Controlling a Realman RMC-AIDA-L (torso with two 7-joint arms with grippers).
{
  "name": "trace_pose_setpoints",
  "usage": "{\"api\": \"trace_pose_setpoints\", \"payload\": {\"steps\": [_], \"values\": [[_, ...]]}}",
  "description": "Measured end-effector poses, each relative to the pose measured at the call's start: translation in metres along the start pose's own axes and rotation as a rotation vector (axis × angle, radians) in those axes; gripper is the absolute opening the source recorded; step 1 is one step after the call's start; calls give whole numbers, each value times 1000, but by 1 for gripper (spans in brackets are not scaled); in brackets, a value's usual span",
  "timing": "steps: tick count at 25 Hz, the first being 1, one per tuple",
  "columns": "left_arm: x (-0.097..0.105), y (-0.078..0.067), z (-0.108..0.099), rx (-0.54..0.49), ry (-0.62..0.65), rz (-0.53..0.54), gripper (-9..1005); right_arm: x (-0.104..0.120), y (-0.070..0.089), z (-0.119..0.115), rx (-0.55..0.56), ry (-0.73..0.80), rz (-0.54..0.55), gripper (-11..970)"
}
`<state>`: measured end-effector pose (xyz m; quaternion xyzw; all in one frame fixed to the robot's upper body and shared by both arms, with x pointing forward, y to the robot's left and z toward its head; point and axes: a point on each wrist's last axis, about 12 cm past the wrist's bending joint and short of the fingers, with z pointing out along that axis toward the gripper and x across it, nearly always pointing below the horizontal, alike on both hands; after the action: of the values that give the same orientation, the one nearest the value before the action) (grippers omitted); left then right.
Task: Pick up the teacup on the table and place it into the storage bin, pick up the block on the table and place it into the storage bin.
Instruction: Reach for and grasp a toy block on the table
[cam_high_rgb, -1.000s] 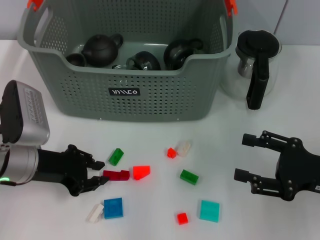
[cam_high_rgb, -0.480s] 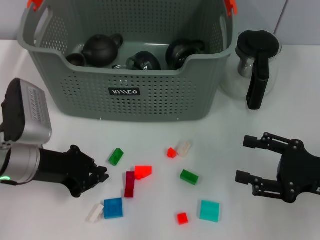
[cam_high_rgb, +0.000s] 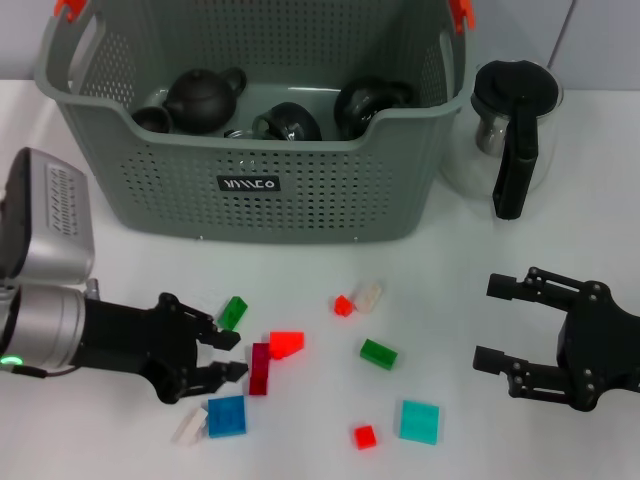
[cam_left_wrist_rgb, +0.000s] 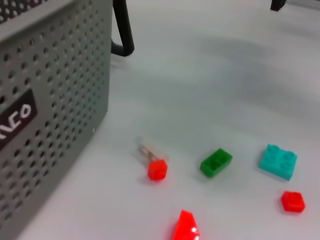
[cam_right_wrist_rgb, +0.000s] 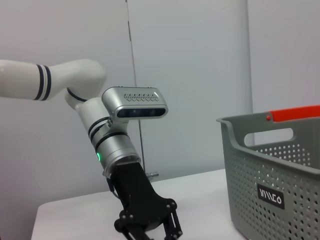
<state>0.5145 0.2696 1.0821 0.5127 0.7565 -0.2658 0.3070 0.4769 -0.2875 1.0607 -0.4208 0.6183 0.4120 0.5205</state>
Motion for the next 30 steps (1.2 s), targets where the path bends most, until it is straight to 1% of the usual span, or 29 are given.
{"api": "trace_pose_setpoints", "payload": {"steps": [2,7,9,12,17,23,30], "values": [[0,-1,3,13,2,3,160,0,0,0,1,0,-2,825],[0,-6,3,55,15,13,362,-1,-1,0,-1,-1,-2,825],[2,-10,0,76,12,6,461,-1,-1,1,-1,-1,-2,825],[9,-14,-1,81,21,-9,609,-1,-2,1,0,1,-3,825],[18,-18,-2,68,25,-12,628,-2,-3,2,1,1,-6,825],[22,-17,5,40,38,-1,632,-2,-4,2,3,3,-8,825],[29,-20,9,32,43,55,633,-1,-4,1,10,7,-5,825]]}}
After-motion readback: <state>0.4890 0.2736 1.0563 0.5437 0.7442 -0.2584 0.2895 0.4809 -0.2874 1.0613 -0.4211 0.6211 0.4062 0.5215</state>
